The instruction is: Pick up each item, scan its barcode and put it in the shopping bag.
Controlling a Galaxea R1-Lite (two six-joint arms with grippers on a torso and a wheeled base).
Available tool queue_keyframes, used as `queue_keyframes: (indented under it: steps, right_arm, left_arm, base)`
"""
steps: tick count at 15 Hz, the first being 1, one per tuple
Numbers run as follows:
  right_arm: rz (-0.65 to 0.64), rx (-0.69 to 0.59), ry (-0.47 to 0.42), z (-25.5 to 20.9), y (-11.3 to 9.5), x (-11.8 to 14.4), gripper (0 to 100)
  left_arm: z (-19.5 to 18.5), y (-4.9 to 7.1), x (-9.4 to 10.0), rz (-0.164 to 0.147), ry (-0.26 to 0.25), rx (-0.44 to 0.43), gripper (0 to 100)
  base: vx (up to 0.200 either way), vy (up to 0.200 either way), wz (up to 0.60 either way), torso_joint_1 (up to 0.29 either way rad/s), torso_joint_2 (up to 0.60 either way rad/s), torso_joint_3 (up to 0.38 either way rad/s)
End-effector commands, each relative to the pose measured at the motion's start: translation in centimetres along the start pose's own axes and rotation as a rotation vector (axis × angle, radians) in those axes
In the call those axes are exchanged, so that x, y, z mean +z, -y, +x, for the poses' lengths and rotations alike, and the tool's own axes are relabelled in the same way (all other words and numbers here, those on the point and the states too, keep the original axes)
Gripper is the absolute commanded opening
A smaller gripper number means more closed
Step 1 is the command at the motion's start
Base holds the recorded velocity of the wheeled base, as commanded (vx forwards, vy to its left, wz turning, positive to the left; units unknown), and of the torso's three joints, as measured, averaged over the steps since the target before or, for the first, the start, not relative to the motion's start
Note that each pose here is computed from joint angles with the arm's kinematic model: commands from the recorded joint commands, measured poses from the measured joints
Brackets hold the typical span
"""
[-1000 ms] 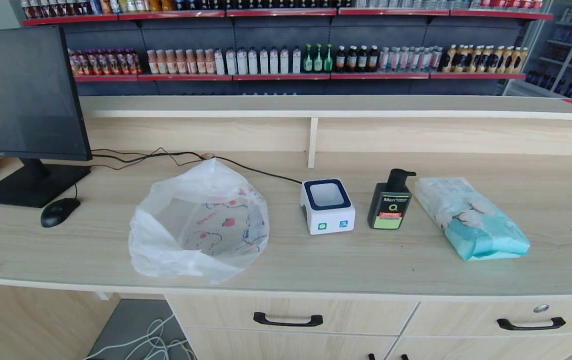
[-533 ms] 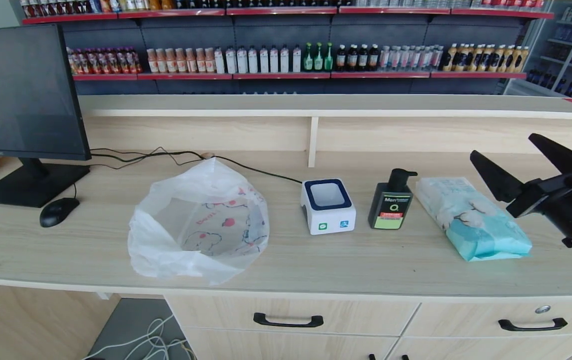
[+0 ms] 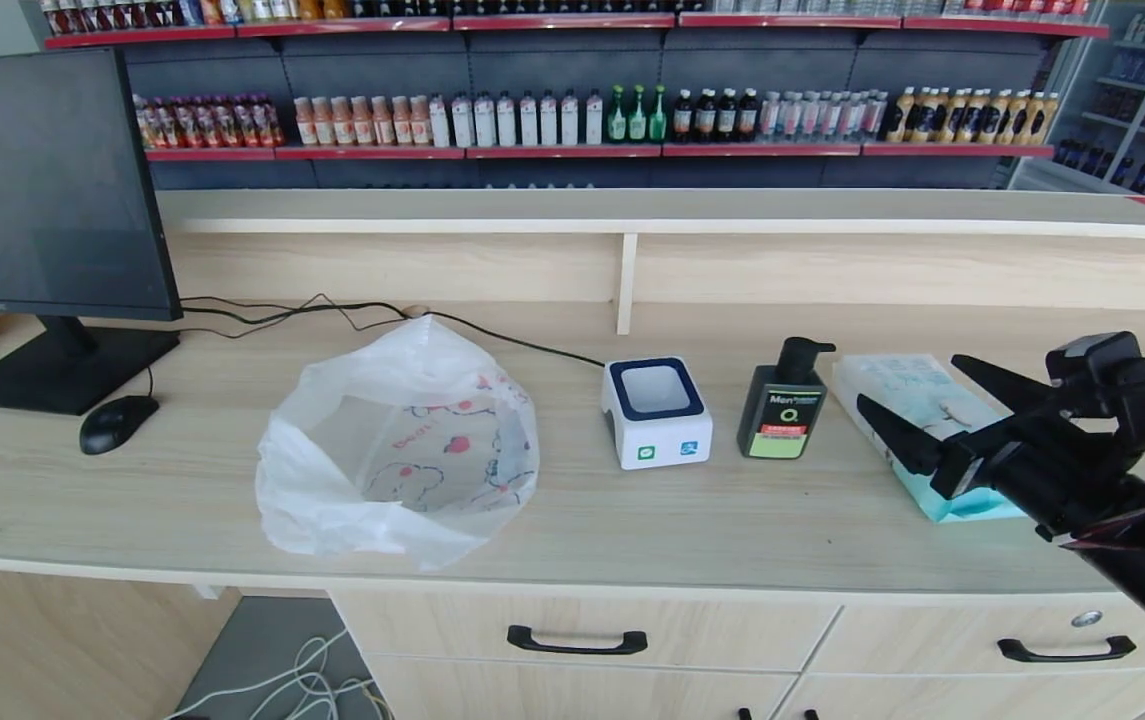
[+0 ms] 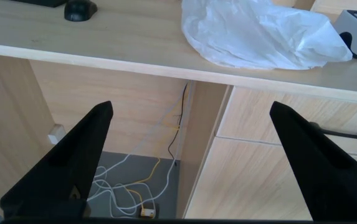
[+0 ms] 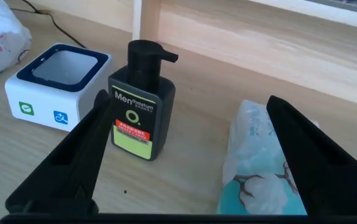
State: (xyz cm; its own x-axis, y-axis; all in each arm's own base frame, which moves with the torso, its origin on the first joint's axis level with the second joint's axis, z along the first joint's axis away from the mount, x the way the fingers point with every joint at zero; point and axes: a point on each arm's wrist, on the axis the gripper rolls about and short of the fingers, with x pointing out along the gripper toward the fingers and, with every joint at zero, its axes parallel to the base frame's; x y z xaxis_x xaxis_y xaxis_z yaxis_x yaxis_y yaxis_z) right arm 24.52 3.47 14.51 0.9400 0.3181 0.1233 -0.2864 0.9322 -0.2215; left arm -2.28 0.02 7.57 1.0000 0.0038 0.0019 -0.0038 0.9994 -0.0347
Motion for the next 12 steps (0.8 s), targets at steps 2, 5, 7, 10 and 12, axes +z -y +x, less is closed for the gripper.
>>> queue_keyframes:
  steps: [2,5,7,10,12]
  right_arm:
    - [0.009,0.010,-0.033,0.1,-0.2,-0.9,100]
    - [0.016,0.028,-0.051,1.8,-0.5,-2.0,100]
    - [0.017,0.034,-0.050,2.8,-0.5,-2.4,100]
    - [0.013,0.042,-0.037,4.1,-0.8,-2.6,100]
    - [0.016,0.035,-0.046,4.3,-0.9,-2.9,100]
  left_arm:
    - [0.0,0.0,0.0,-0.001,0.000,0.001,100]
    - [0.0,0.0,0.0,-0.001,0.001,0.001,100]
    - [0.0,0.0,0.0,-0.001,0.000,0.001,100]
    - [0.0,0.0,0.0,-0.001,0.001,0.001,100]
    - [0.0,0.0,0.0,-0.001,0.001,0.001,100]
  base:
    - [0.000,0.000,0.00,0.000,0.00,0.000]
    - [0.000,0.000,0.00,0.000,0.00,0.000]
    - [0.000,0.000,0.00,0.000,0.00,0.000]
    - [0.000,0.000,0.00,0.000,0.00,0.000]
    - [0.000,0.000,0.00,0.000,0.00,0.000]
